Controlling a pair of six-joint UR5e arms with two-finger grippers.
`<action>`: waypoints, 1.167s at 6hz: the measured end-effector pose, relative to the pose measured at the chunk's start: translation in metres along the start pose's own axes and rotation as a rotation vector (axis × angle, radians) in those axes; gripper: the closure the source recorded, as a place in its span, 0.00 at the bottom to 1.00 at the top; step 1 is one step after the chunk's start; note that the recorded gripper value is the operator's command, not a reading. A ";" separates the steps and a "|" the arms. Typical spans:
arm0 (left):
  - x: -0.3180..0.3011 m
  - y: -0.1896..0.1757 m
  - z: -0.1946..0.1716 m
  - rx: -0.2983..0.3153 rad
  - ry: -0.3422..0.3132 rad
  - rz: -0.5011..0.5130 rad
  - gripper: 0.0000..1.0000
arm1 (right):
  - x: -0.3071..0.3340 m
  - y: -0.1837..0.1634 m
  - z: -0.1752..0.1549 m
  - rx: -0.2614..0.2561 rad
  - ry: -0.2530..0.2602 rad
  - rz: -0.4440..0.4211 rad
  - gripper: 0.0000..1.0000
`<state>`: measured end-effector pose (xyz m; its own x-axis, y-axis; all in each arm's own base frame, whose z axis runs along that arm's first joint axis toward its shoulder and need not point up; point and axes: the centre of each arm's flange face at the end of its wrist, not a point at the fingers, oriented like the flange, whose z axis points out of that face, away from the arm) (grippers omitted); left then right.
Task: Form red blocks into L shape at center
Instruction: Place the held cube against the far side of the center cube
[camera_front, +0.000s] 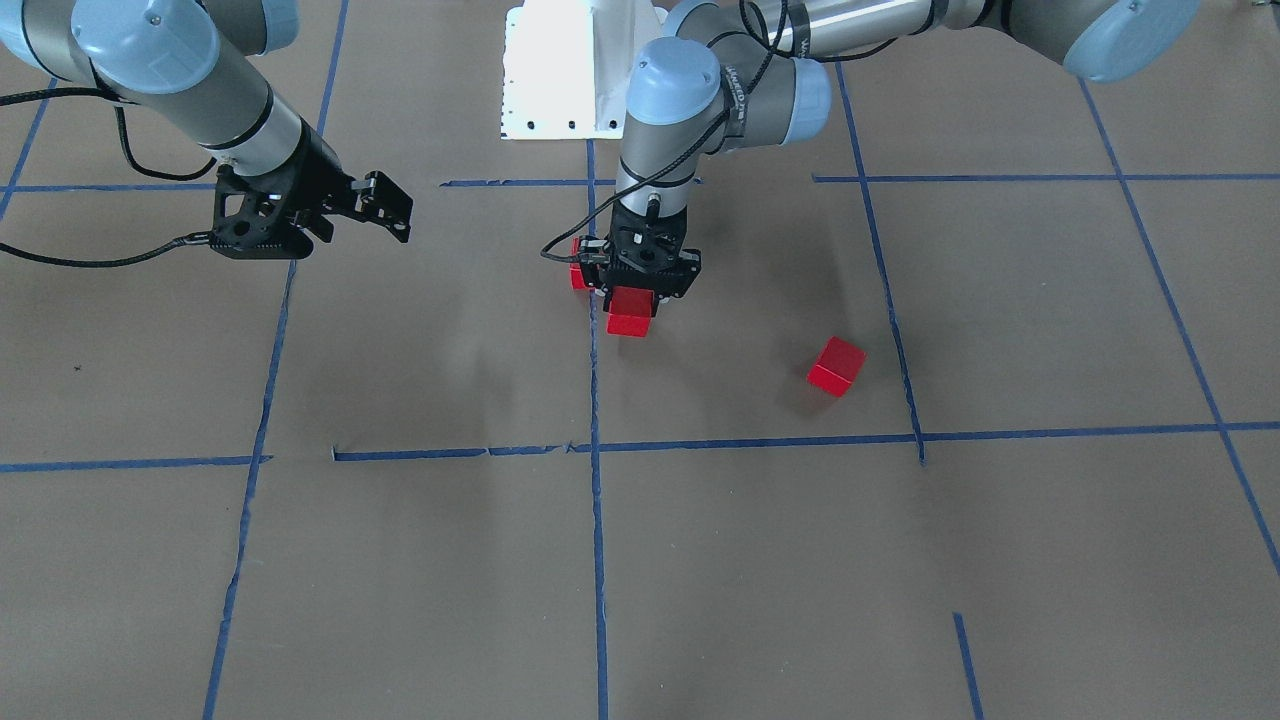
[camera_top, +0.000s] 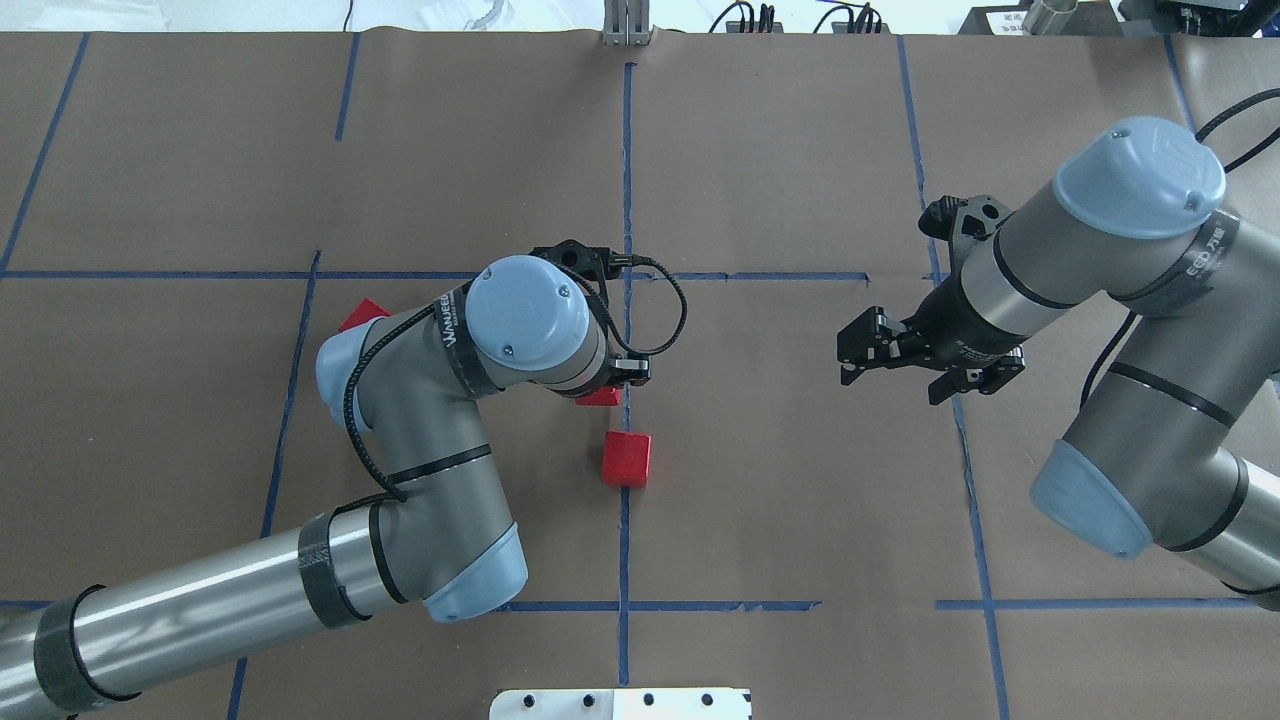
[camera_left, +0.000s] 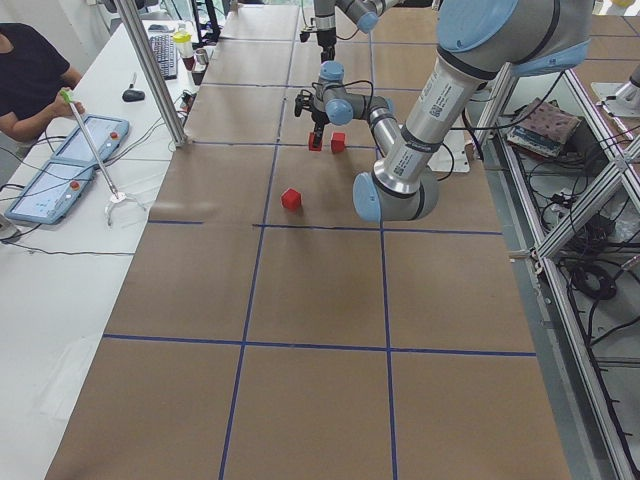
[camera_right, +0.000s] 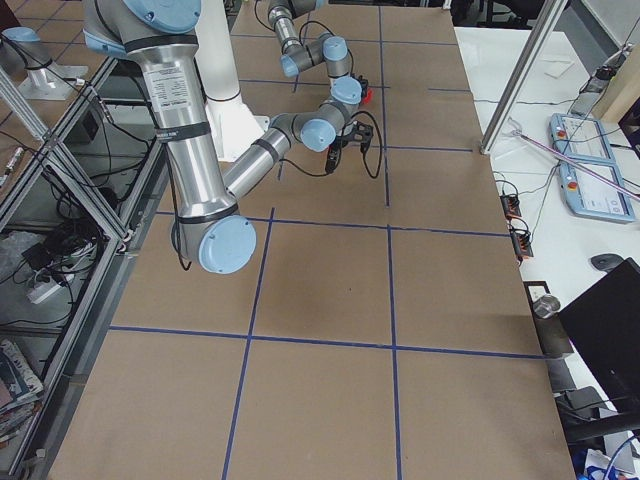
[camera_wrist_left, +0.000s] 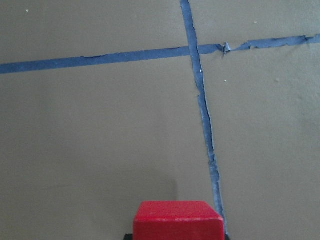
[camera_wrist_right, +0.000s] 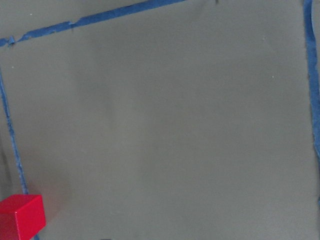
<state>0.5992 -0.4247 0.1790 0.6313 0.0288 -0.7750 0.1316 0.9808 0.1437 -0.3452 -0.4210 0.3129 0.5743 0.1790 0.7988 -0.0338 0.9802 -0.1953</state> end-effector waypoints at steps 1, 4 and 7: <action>0.013 0.004 -0.002 -0.014 -0.018 -0.032 1.00 | 0.009 -0.002 -0.003 0.004 0.004 0.012 0.00; 0.031 0.025 0.003 -0.041 -0.029 -0.045 1.00 | 0.021 -0.002 -0.005 0.007 0.013 0.026 0.00; 0.034 0.031 0.013 -0.054 -0.049 -0.049 0.98 | 0.023 -0.002 -0.004 0.006 0.014 0.028 0.00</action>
<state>0.6353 -0.3958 0.1653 0.6618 -0.0277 -0.7492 0.1228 0.9898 0.0719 -0.3286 -0.4196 0.3289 0.5848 0.2052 0.7848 -0.0551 0.9753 -0.2139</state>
